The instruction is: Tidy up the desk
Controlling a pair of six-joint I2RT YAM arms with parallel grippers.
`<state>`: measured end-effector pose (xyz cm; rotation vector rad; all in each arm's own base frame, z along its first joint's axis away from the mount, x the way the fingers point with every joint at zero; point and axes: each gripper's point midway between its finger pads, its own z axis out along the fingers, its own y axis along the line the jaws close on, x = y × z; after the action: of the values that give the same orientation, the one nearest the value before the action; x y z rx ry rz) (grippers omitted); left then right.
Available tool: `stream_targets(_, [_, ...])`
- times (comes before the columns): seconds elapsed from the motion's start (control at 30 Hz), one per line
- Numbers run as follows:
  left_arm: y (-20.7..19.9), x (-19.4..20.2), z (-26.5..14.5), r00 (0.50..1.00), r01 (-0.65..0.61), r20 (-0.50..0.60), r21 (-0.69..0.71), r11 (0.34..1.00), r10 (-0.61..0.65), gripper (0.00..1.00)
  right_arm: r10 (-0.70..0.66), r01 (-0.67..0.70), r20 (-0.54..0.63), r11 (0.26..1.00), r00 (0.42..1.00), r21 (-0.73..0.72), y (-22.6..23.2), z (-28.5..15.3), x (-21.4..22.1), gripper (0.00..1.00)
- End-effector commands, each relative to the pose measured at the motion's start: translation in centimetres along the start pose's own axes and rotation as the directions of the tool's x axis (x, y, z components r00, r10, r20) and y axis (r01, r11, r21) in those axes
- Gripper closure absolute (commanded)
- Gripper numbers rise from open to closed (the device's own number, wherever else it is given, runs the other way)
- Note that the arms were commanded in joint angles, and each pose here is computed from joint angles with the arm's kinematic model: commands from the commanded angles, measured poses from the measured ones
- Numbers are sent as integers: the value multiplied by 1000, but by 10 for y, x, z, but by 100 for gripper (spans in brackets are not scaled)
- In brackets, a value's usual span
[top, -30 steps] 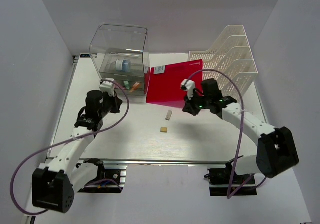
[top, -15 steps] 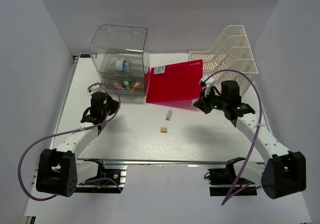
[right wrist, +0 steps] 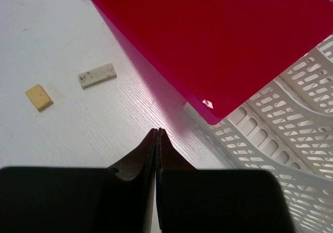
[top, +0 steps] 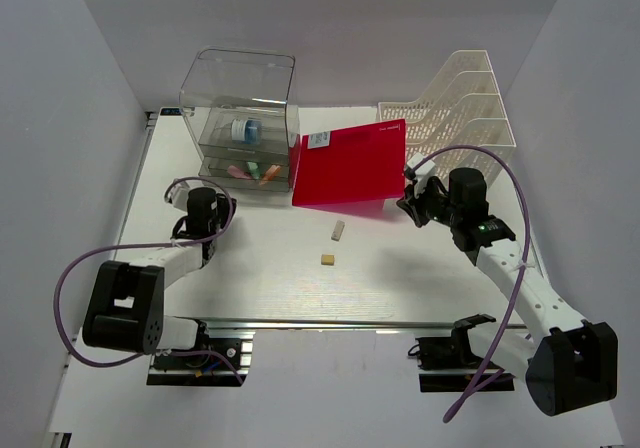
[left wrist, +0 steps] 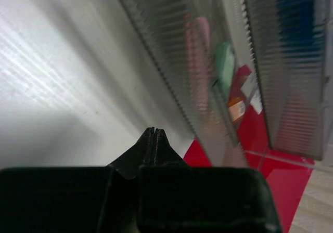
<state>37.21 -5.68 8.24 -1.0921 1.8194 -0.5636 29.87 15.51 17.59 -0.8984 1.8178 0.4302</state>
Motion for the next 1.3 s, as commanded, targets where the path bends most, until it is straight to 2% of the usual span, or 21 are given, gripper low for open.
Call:
stream_targets(0.0, [-36,-27,9,995,53,84,76,996,-59,100,-62,59,44,997,997,49,-10,-3,-12,100])
stream_targets(0.3, [-46,-21,38,996,73,55,64,995,-76,100,-82,80,39,995,996,55,-11,-3,-9,100])
stream_targets(0.83, [-75,-26,64,988,127,59,179,975,-140,100,-89,87,35,995,995,51,-11,-2,-8,100])
stream_targets(1.1, [-86,-19,75,987,150,22,229,962,-159,100,-90,89,29,995,995,51,-11,-1,-6,100])
stream_targets(1.27, [-99,-8,80,987,158,-41,292,943,-152,100,-93,92,27,994,995,51,-11,-1,-6,100])
